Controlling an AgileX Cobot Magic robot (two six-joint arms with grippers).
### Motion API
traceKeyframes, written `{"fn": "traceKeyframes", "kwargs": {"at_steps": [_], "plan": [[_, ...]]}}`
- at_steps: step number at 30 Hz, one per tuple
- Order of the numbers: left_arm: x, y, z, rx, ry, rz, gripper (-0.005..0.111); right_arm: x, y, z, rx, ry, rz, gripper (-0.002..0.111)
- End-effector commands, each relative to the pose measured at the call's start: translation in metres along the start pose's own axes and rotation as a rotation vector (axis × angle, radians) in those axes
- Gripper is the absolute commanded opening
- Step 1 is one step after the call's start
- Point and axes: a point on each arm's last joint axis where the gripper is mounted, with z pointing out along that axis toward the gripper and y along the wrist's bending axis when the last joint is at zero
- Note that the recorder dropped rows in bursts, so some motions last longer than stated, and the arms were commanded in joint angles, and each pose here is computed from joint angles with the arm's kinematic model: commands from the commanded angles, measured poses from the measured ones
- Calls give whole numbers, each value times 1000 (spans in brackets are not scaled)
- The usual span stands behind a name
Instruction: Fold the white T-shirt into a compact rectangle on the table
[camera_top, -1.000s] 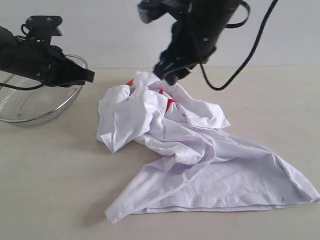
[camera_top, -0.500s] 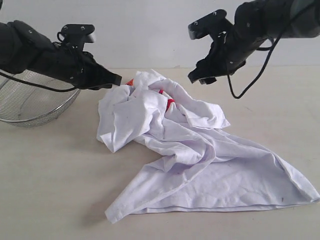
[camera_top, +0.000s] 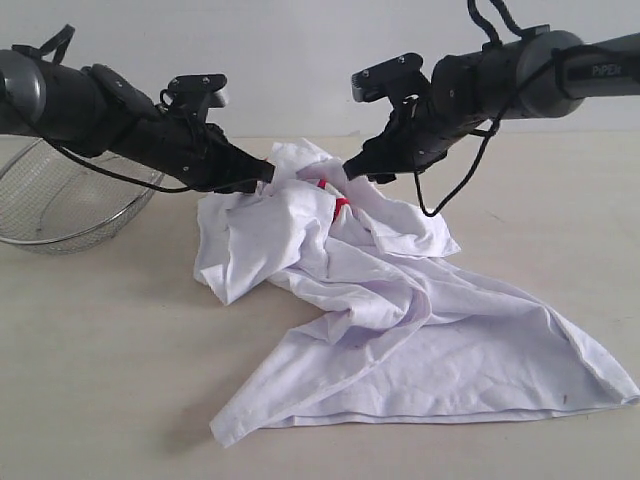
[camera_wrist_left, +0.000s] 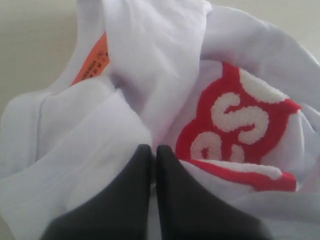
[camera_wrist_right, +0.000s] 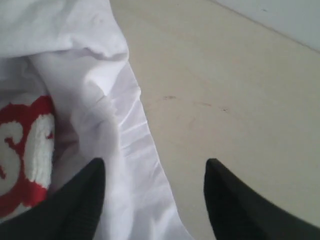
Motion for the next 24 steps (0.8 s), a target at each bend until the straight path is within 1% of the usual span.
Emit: {"fn": "traceKeyframes", "kwargs": {"at_steps": [1, 4, 8, 12, 13, 14, 16, 20, 21, 24], "plan": [[5, -1, 6, 1, 30, -1, 4, -6, 3, 3, -25, -10, 56, 64], [9, 1, 9, -16, 56, 9, 4, -4, 10, 9, -35, -5, 48, 63], [14, 4, 13, -34, 85, -9, 4, 2, 19, 20, -45, 6, 37, 63], [15, 3, 13, -26, 96, -10, 4, 12, 21, 34, -55, 24, 61, 63], [16, 3, 13, -22, 100, -11, 4, 14, 22, 37, -55, 28, 63, 61], [16, 2, 13, -19, 104, -11, 4, 15, 22, 39, -56, 30, 70, 57], [17, 2, 13, -10, 115, -11, 4, 18, 23, 43, -58, 33, 82, 44], [17, 1, 12, -5, 119, -11, 4, 23, 23, 50, -60, 44, 75, 5], [17, 1, 12, -5, 119, -11, 4, 23, 23, 50, -60, 42, 57, 0], [17, 1, 11, -3, 122, -9, 4, 21, 20, 49, -43, 18, -3, 0]]}}
